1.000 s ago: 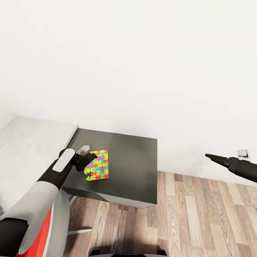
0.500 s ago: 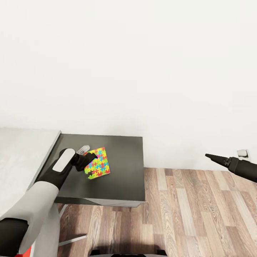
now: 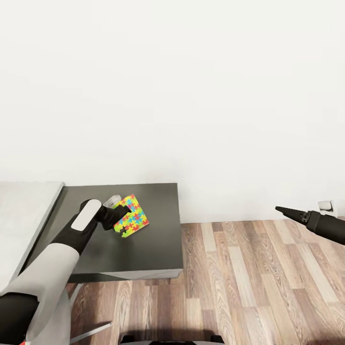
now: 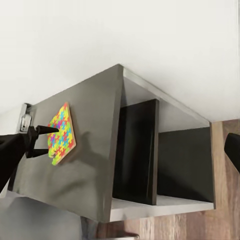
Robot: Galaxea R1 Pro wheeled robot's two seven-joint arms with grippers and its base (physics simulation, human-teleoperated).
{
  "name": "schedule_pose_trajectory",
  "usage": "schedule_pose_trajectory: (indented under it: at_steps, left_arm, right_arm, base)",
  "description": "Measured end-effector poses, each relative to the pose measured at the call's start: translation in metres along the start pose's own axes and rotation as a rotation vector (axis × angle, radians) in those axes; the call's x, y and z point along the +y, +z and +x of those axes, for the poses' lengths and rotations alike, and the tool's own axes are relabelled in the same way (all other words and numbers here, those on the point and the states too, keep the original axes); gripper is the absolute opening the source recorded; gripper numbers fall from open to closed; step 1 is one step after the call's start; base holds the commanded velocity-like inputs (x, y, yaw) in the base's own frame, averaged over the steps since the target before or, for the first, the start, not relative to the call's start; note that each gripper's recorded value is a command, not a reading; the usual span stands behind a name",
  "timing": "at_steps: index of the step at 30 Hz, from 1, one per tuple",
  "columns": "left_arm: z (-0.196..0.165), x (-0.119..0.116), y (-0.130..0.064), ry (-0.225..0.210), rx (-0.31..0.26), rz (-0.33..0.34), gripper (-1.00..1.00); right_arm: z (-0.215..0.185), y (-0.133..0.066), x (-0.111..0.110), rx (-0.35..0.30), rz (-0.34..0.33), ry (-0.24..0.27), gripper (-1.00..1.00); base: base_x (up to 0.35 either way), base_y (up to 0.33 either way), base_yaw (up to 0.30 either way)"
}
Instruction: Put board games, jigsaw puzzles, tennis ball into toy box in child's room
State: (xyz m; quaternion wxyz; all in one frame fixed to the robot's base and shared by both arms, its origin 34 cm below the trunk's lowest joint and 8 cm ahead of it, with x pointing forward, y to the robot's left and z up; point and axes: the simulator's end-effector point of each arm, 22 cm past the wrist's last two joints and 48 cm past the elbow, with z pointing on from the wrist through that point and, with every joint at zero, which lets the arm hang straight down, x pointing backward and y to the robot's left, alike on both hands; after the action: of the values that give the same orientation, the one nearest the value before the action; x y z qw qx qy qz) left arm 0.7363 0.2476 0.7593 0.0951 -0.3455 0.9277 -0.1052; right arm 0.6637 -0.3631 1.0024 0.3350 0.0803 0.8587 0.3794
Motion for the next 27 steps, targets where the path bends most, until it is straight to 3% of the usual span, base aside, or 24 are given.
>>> schedule_pose_trajectory:
  at_steps: [18,27]
  left_arm:
    - [-0.0072,0.004,-0.0029,-0.003,-0.011,-0.005,1.0]
    - [-0.0086,0.0069,-0.0033,-0.002,-0.013,-0.01,1.0]
  right_arm:
    - [0.0,0.0001,-0.0002,0.0,0.0,0.0,1.0]
    - [0.0,-0.0001,0.0,0.0,0.0,0.0,1.0]
  base:
    - [0.002,0.002,-0.009]
    - [0.123,0.093,-0.001]
